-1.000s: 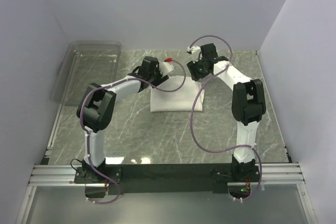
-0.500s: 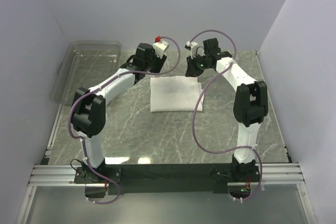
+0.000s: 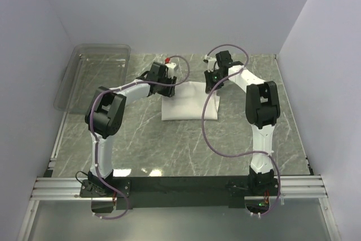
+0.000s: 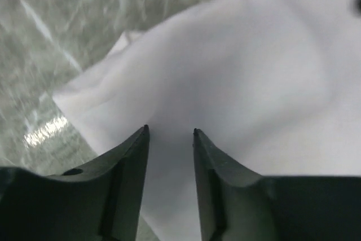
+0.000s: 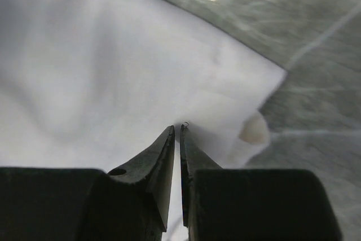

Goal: Fold and stack the t-shirts
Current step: Neatly place the folded tshirt to the corner

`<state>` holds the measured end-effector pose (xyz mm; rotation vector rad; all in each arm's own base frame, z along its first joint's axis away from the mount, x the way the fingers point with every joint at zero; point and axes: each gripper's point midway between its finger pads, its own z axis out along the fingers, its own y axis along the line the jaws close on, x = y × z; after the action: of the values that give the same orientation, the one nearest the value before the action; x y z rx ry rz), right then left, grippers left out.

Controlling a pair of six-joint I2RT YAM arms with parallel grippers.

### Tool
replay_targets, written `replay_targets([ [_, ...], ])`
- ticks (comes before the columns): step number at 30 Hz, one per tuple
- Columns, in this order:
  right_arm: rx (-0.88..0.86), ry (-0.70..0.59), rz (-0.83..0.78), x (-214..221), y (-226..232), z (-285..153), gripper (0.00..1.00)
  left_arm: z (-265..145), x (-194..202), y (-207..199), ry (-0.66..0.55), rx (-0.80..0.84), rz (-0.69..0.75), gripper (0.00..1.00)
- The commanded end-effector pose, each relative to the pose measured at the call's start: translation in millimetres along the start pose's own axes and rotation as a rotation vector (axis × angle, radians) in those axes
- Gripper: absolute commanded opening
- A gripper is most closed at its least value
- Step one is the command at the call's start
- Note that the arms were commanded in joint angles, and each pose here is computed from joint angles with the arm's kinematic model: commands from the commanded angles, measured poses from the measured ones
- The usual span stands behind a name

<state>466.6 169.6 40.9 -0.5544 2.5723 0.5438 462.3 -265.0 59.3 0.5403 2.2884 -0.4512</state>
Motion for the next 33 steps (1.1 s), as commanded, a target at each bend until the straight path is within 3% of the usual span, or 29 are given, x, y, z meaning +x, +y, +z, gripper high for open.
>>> replay_targets([
  [1,0.154,-0.041,0.050,-9.0,-34.0,-17.4,0.16,4.6,6.1,16.3,-0.002,-0.046,-0.067,0.46],
  [6,0.186,-0.019,0.100,0.7,-57.5,-18.5,0.16,8.4,20.5,29.4,0.026,-0.081,-0.105,0.54],
  [9,0.227,-0.024,0.104,1.3,-70.4,-26.4,0.17,1.4,7.8,30.8,-0.021,-0.093,-0.105,0.63],
  [12,0.228,-0.053,0.095,-3.2,-71.6,-41.1,0.21,-21.7,-18.1,27.1,-0.108,-0.098,-0.091,0.78],
  [13,0.219,-0.066,0.093,-4.8,-70.4,-46.1,0.24,-39.8,-40.9,23.6,-0.178,-0.096,-0.077,0.83],
  [14,0.204,-0.071,0.093,-3.0,-68.4,-49.6,0.36,-48.7,-43.9,23.9,-0.196,-0.106,-0.071,0.85],
  [17,0.133,-0.124,0.097,-9.7,-50.3,-65.3,0.60,-95.3,-77.0,19.7,-0.331,-0.127,-0.056,0.95],
  [19,0.033,-0.151,0.102,-13.7,-28.5,-70.3,0.67,-131.5,-97.7,17.3,-0.417,-0.148,-0.047,0.99],
  [25,-0.050,-0.126,0.210,-10.3,1.0,-50.2,0.79,-217.2,-115.9,6.7,-0.564,-0.168,-0.065,0.99],
  [30,0.182,-0.131,0.291,-8.6,-23.8,-34.0,0.84,-260.6,-89.9,0.4,-0.570,-0.172,-0.077,1.00],
  [33,0.190,-0.137,0.293,-10.2,-19.0,-28.6,0.86,-297.7,-73.3,-3.7,-0.623,-0.178,-0.080,0.99],
])
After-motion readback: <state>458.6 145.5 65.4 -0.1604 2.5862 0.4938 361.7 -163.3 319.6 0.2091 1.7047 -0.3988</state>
